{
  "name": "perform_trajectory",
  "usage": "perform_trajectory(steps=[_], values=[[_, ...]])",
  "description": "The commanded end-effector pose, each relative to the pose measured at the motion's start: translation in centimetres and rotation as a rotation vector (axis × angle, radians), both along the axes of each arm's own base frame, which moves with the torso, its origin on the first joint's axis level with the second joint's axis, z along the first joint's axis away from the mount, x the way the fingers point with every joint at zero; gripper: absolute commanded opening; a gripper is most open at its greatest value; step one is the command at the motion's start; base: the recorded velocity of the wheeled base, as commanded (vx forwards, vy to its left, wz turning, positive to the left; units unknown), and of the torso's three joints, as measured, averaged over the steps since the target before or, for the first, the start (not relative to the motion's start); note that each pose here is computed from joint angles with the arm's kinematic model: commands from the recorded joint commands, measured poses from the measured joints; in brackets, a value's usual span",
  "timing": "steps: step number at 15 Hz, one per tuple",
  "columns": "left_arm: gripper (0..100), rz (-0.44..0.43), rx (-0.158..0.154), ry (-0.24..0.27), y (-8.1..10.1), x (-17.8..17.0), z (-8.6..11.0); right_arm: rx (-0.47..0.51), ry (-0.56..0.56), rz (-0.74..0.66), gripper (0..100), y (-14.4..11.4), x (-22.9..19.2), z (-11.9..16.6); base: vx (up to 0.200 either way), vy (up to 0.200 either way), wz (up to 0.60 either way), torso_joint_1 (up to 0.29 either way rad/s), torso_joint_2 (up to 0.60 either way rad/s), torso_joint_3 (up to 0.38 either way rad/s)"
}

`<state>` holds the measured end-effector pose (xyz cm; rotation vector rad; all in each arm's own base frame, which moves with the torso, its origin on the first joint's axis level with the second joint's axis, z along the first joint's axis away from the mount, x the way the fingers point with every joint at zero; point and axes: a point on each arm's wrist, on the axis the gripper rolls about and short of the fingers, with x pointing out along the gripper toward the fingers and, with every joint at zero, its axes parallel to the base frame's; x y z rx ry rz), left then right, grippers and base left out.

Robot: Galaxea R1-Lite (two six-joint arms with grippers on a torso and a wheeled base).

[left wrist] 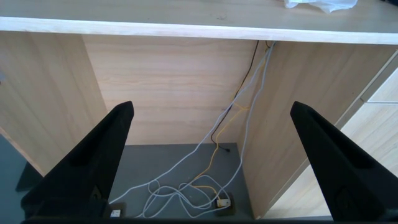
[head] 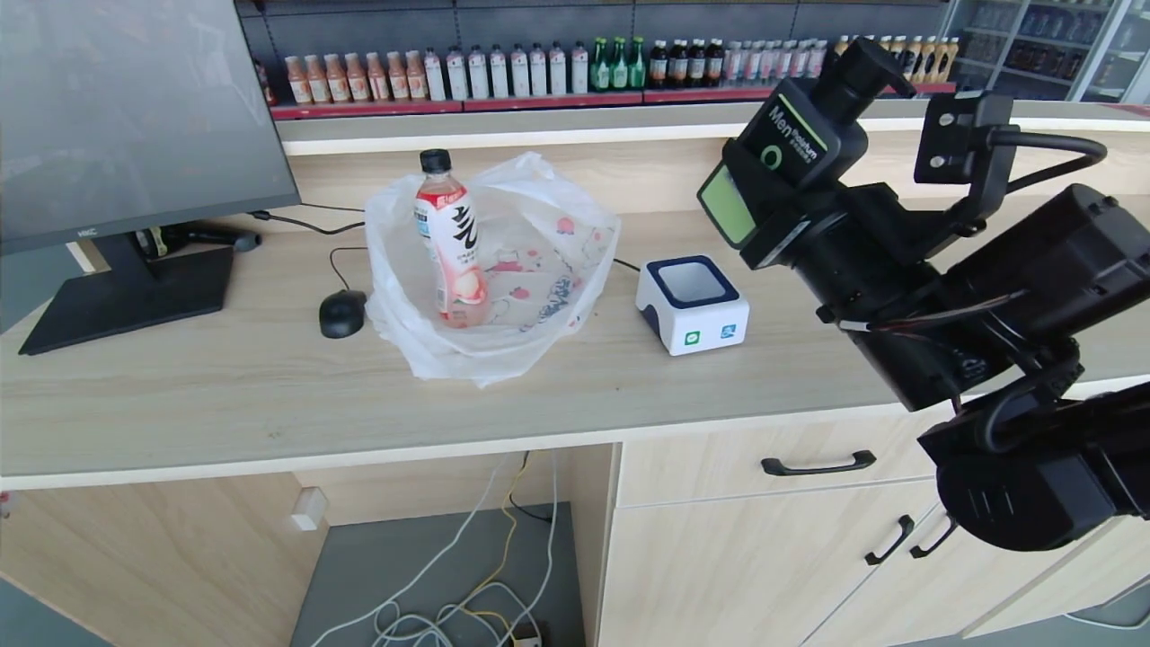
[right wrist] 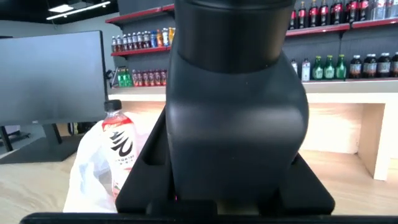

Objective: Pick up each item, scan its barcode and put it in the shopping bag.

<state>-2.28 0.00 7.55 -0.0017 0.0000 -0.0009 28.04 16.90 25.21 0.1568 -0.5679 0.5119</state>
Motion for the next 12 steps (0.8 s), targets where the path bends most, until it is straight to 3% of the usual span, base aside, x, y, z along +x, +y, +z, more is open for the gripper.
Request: perform_trajectory(steps=[1,2,12], values=[[100,-0.001,-0.001,0.000,0.0,0.0,0.0,-0.013,0.034,0.003,0,0.5,0.8,-1.3,0.000,0.000,0.00,0.000,0.00,0.000],[100,-0.001,-0.001,0.000,0.0,0.0,0.0,-0.006,0.060,0.002,0,0.2,1.0,-1.8,0.000,0.000,0.00,0.000,0.00,0.000],[100,-0.001,-0.004,0.000,0.0,0.0,0.0,0.020,0.058,-0.022,0,-0.9,1.4,-1.8,0.000,0.200,0.00,-0.001,0.00,0.003]])
